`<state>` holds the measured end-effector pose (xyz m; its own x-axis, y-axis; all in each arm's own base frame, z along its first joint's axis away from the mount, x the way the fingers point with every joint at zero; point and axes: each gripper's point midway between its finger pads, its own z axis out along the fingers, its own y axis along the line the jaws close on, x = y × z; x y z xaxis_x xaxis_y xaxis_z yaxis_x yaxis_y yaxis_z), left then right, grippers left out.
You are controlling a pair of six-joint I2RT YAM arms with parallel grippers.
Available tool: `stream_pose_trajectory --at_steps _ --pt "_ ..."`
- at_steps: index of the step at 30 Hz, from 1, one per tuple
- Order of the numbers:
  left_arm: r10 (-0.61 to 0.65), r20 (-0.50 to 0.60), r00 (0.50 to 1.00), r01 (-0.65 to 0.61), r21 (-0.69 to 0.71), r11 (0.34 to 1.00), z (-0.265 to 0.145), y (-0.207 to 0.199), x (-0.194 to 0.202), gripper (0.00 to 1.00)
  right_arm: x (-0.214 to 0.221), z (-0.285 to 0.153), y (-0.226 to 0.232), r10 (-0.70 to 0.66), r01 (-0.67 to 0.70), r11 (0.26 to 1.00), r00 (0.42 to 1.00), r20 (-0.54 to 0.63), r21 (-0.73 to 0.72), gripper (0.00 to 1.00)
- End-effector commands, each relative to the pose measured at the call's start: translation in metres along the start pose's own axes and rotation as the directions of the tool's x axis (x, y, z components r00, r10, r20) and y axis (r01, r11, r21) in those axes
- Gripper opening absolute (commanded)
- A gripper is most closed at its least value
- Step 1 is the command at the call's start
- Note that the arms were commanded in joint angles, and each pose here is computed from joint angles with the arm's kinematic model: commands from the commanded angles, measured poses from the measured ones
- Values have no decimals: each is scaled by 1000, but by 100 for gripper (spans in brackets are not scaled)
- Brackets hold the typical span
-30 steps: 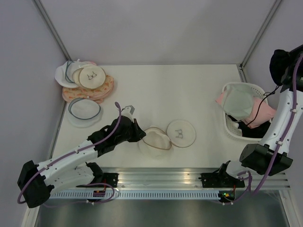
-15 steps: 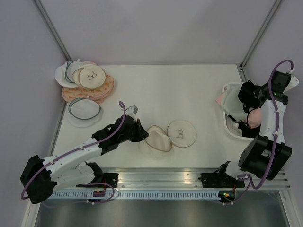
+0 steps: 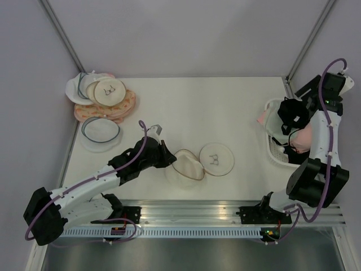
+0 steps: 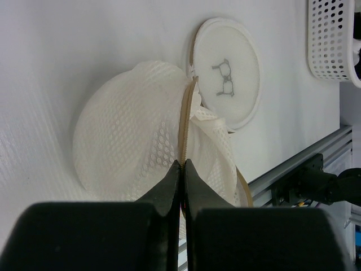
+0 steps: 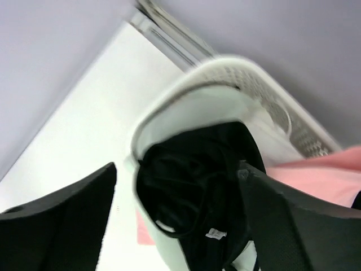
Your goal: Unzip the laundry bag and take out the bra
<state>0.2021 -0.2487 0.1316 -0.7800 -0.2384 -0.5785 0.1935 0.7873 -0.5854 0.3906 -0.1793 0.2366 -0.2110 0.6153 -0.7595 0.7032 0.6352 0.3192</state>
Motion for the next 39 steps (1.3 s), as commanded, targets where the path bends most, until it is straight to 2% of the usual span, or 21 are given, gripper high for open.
stream_pose_trajectory --at_steps 1,5,6,8,11,12,14,17,18,24,27,28,34,39 --pt "-36 47 998 34 49 998 -4 -11 -13 2 -59 -70 44 -13 36 988 988 152 -147 97" --pt "-44 69 997 40 55 998 -9 -10 -17 2 -55 -109 77 -74 111 962 985 153 -248 98" --pt "-47 79 996 43 53 998 -9 -8 -18 2 -42 -127 100 -101 142 924 986 132 -354 98" --pt "-52 92 994 47 56 997 -11 -7 -20 2 -25 -145 120 -131 169 876 985 114 -452 98" --pt "-62 112 992 56 55 997 -14 -4 -22 2 31 -179 159 -251 252 761 964 87 -598 98" --pt "-68 116 991 62 56 996 -15 -3 -21 2 71 -197 174 -324 279 699 944 57 -658 98" --pt "-78 121 990 73 38 997 -14 5 -18 2 112 -218 184 -389 303 637 920 43 -709 98" --pt "-95 138 986 94 14 995 -14 17 -14 2 173 -213 174 -482 325 618 876 -17 -716 98" --pt "-101 143 985 101 11 995 -14 19 -13 2 193 -202 163 -510 336 631 859 -47 -700 98" --pt "-121 208 971 129 -28 991 -7 44 -11 2 260 -171 124 -582 390 678 803 -131 -623 98" --pt "-117 220 968 131 -53 990 1 58 -7 2 279 -155 108 -606 430 701 780 -157 -569 98" --pt "-127 261 957 139 -28 990 2 55 -17 2 282 -151 105 -603 431 710 781 -164 -556 98" --pt "-151 302 941 158 0 987 19 62 -32 2 307 -135 83 -620 457 734 753 -221 -503 97" --pt "-169 303 938 167 33 985 29 53 -46 2 333 -130 65 -648 480 731 710 -275 -485 89"
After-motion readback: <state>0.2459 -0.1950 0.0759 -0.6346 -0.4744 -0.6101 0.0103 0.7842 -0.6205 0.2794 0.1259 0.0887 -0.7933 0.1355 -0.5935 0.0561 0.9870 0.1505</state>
